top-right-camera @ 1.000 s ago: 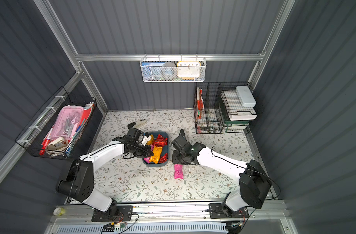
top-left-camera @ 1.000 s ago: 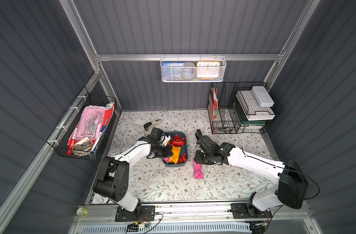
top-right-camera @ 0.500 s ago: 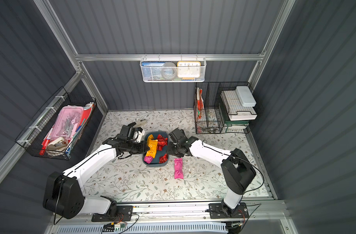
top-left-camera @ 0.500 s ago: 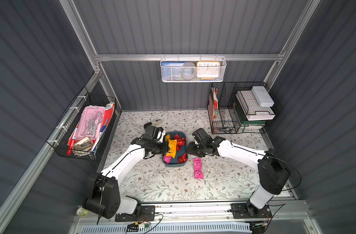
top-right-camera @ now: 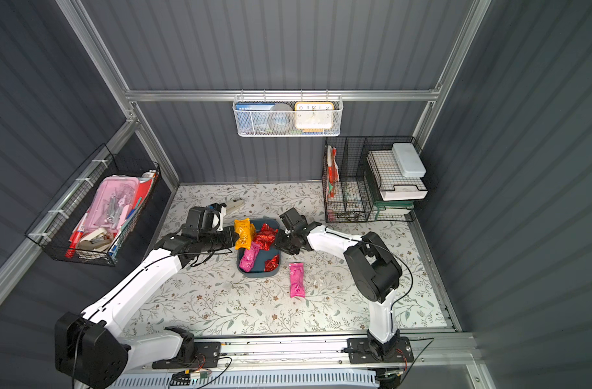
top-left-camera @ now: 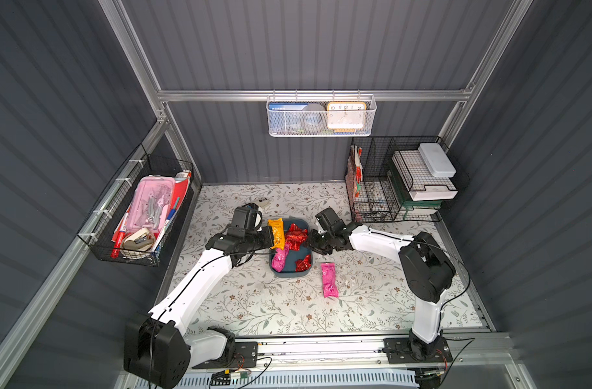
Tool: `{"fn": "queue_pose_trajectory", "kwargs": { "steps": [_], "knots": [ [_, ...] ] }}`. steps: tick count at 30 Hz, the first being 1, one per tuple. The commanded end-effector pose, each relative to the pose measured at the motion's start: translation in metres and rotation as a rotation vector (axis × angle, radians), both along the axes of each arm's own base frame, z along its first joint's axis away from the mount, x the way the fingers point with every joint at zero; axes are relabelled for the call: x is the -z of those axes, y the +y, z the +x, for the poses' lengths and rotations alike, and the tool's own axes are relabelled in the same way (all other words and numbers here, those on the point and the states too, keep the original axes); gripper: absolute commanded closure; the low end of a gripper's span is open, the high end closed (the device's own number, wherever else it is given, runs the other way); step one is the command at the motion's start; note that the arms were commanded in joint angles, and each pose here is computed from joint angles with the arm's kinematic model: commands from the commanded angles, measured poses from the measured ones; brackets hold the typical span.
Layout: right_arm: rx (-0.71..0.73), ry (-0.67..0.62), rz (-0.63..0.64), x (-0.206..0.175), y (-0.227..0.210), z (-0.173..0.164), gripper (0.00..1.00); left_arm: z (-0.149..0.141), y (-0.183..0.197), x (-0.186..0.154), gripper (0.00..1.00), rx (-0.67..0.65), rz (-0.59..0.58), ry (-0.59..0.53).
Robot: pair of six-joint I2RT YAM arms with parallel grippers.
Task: Take the tea bags out of the storage box
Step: Move the storage box to the center of the board.
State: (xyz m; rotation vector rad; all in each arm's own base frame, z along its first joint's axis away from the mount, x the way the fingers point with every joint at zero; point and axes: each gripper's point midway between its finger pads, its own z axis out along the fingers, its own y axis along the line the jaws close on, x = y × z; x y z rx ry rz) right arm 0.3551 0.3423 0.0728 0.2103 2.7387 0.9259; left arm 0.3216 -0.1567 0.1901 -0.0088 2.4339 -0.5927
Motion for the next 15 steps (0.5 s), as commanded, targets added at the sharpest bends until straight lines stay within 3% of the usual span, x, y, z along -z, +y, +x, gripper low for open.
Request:
{"fn": "queue_pose_trajectory", "kwargs": {
  "steps": [1,10,15],
  "knots": [
    [-0.05,0.01,0.113,-0.011,0.027,0.0,0.61,-0.009,0.008,0.001,1.0,-0.038,0.009,0.011],
    [-0.071,0.034,0.203,-0.014,0.063,0.005,0.62,-0.025,0.019,0.0,1.0,-0.061,0.034,0.024],
    [-0.067,0.002,0.191,-0.026,0.056,0.008,0.59,-0.03,0.015,-0.003,1.0,-0.037,0.009,0.024]
  ]
}}
